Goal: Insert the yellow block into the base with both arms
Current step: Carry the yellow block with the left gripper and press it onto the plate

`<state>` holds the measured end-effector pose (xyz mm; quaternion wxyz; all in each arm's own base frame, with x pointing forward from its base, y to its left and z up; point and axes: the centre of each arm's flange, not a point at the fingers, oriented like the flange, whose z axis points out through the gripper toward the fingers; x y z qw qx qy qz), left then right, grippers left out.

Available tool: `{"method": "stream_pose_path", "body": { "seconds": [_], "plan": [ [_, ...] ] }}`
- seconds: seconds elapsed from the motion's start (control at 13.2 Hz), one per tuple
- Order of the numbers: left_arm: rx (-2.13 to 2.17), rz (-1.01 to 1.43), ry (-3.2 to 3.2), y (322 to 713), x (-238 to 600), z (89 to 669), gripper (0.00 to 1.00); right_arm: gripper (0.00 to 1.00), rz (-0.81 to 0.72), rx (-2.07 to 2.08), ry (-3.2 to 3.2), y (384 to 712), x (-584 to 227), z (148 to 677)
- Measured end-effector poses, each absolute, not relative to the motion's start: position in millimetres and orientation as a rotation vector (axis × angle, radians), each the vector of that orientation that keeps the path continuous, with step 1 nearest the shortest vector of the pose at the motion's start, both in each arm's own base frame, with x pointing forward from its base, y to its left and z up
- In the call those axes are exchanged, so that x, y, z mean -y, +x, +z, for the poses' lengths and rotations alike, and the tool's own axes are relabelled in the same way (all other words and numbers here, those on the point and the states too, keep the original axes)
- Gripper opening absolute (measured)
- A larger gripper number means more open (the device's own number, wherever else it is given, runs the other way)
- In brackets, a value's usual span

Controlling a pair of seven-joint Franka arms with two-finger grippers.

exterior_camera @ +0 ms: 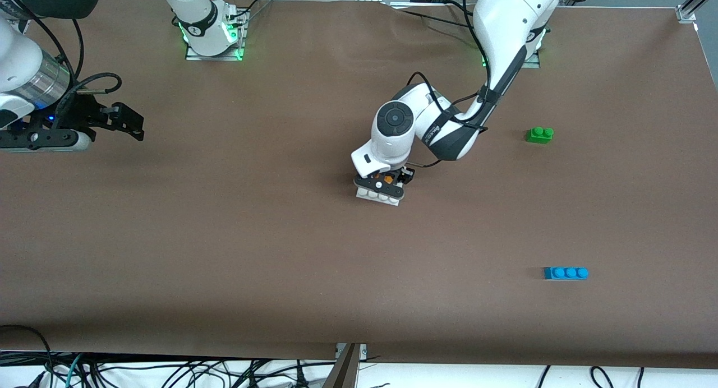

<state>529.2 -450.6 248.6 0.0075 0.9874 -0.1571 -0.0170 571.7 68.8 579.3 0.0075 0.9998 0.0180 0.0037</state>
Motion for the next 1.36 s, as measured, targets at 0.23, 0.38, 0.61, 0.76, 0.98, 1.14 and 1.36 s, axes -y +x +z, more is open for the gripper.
{"method": "stream_pose_path", "body": {
  "seconds": [0.23,0.38,0.61,0.76,0.98,1.14,1.36],
  "plan": [
    [0.509,-0.063,3.088,524,456,246,0.63,1.0,0.015,-0.056,3.126,572,-69,580],
    [0.518,-0.079,3.092,520,458,241,0.63,1.0,0.016,-0.056,3.126,572,-69,580],
    [0.522,-0.11,3.099,517,458,227,0.63,1.0,0.016,-0.056,3.126,572,-69,579],
    [0.52,-0.121,3.101,517,457,222,0.63,1.0,0.017,-0.056,3.126,572,-69,580],
    [0.521,-0.123,3.101,517,457,220,0.63,1.0,0.019,-0.056,3.127,572,-69,580],
    [0.525,-0.127,3.101,516,458,218,0.63,1.0,0.02,-0.056,3.127,572,-69,580],
    [0.523,-0.121,3.099,517,459,220,0.73,1.0,0.021,-0.056,3.127,572,-69,580]
  ]
}}
